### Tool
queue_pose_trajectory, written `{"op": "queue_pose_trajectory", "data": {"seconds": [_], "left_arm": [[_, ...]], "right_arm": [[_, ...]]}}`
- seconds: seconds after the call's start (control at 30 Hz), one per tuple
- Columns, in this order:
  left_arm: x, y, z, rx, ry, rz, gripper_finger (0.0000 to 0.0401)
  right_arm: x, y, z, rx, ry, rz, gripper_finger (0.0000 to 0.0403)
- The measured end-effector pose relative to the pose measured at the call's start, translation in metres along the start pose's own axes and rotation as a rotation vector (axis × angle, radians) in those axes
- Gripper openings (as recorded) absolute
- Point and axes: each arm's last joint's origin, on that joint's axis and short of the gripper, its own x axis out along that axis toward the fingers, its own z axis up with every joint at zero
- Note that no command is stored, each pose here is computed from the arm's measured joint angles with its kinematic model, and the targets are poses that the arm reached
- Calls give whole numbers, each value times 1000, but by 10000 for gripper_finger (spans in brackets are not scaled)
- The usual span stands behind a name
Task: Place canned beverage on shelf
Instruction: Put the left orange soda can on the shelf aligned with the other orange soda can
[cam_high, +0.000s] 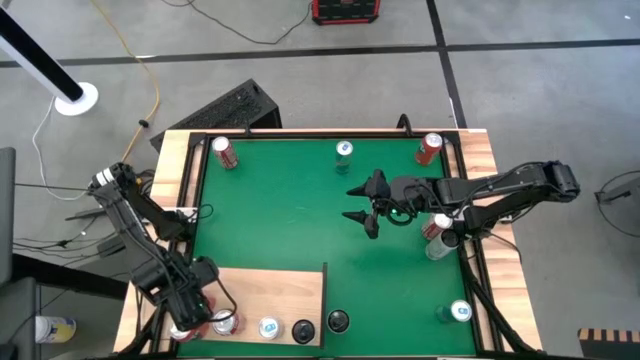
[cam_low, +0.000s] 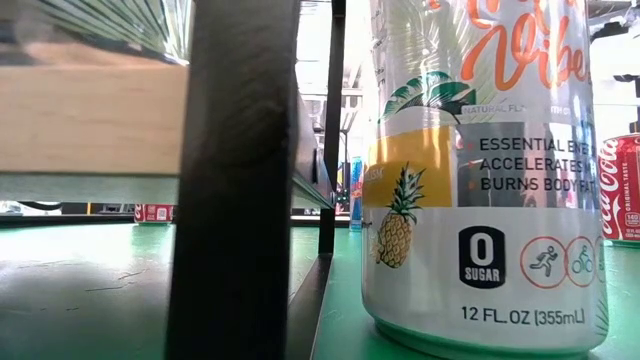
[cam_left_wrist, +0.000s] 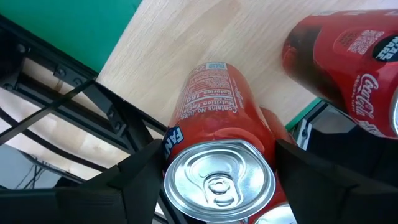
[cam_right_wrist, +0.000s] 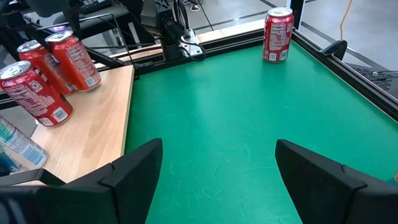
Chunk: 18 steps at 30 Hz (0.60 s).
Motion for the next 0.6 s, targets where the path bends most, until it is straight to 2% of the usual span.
{"op": "queue_pose_trajectory", "data": {"seconds": [0.17, 0.6], "left_arm": [[0, 0, 1, 11, 6, -1, 283], [-1, 0, 4, 37, 42, 0, 286]], "right_arm": [[0, 0, 0, 0, 0, 0, 335], [0, 0, 0, 0, 0, 0, 335]]}}
